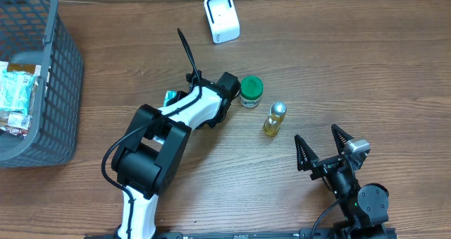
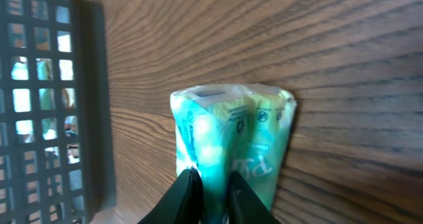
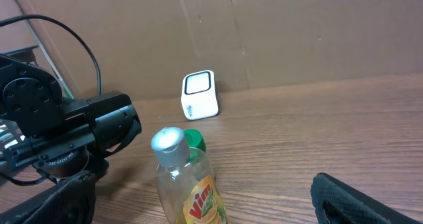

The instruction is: Scan the item barcode

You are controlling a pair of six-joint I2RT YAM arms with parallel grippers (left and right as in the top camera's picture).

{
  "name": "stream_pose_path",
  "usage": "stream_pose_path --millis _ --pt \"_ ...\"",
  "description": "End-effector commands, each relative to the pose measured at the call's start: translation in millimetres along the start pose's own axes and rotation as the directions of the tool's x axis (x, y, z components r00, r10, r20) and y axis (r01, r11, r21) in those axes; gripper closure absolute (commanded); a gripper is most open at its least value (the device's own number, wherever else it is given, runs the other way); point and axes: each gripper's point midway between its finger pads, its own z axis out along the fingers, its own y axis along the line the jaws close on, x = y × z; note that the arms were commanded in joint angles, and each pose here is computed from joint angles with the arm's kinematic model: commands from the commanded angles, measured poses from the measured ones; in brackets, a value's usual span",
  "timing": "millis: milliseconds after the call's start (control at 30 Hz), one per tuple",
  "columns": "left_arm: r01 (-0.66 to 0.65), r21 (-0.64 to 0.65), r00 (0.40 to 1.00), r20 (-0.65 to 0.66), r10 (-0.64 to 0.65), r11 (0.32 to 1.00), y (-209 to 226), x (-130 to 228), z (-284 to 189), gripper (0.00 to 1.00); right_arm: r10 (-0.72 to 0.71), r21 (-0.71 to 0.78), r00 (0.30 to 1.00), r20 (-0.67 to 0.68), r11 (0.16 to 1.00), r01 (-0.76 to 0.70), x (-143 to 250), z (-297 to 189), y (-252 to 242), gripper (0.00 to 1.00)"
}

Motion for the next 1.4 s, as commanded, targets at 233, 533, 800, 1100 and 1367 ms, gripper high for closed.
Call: stream_pose_path --millis 233,533,800,1100,1367 --pt "0.092 0.064 0.995 -0.034 -0.090 0.994 -2 -9 -12 0.71 -0.007 0.002 1.000 0.000 1.000 0.007 3 0 0 0.00" --pt "0.139 0.188 0.990 -0.062 -0.130 0.972 -7 -32 -35 0.67 -0.007 0.002 1.000 0.000 1.000 0.007 3 0 0 0.00" --pt "0.116 0.292 0.986 -0.152 -0.073 0.949 11 -39 -47 0.16 -0.007 0.001 1.000 0.000 1.000 0.007 3 0 0 0.00" --pt "0.114 0.566 0.947 -0.311 0.084 0.817 -1 -9 -22 0.12 -0.007 0.002 1.000 0.000 1.000 0.007 3 0 0 0.00" --pt "0.122 0.666 0.930 -0.337 0.150 0.736 -18 12 -10 0.13 -0.007 0.001 1.000 0.000 1.000 0.007 3 0 0 0.00"
